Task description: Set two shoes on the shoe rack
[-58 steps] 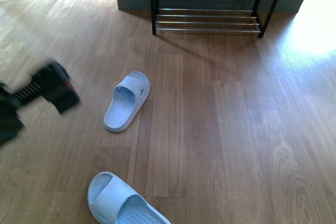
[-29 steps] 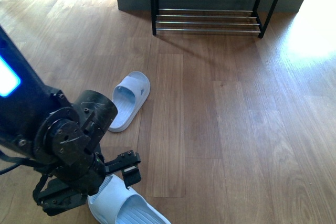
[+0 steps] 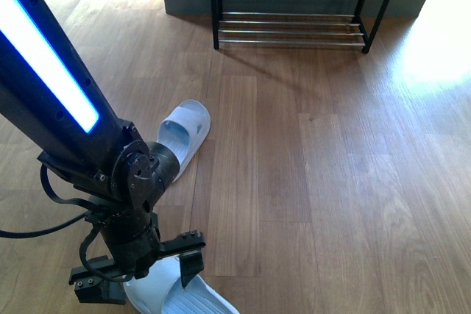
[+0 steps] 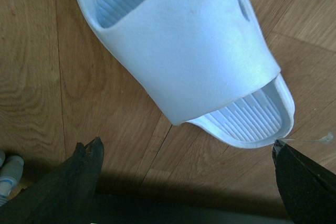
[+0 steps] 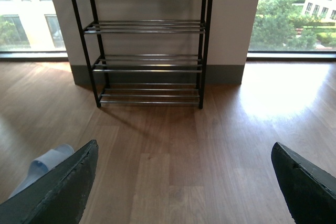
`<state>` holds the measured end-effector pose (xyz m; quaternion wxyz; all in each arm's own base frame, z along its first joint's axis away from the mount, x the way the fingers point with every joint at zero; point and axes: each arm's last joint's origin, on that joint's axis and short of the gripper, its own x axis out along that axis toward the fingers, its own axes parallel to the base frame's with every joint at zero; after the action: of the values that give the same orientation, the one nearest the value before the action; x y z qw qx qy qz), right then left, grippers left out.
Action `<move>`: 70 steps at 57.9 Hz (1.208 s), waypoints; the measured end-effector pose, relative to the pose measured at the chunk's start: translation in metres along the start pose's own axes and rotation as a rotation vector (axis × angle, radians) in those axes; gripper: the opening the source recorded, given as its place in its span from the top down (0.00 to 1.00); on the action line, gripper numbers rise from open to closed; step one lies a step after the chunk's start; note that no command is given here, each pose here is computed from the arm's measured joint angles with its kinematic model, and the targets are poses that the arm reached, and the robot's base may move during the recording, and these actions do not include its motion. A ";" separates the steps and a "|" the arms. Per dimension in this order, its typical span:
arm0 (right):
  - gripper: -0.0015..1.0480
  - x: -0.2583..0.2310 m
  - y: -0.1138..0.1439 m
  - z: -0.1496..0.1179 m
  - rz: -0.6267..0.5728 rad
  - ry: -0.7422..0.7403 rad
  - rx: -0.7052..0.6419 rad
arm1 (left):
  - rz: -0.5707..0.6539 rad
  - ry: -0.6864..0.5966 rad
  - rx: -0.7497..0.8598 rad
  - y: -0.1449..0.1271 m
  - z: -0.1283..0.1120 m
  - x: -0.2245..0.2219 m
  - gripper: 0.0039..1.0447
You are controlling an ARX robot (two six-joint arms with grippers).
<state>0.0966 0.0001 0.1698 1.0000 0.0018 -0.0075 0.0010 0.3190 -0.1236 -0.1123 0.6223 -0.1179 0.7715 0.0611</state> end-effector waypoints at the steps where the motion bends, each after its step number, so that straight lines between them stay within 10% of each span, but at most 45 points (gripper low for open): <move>1: 0.09 0.000 0.000 0.000 0.000 0.000 0.000 | 0.002 0.004 0.003 0.000 0.001 0.001 0.09; 58: 0.09 0.000 0.000 0.000 0.000 0.000 0.000 | 0.090 0.204 0.046 0.002 0.031 0.073 0.09; 70: 0.09 0.000 0.000 0.000 0.000 0.000 0.000 | 0.143 0.179 0.078 0.002 0.033 0.075 0.36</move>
<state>0.0966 0.0001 0.1698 1.0000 0.0016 -0.0075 0.0010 0.3350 -0.1213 -0.1928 0.5492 -0.0433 0.8321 0.0644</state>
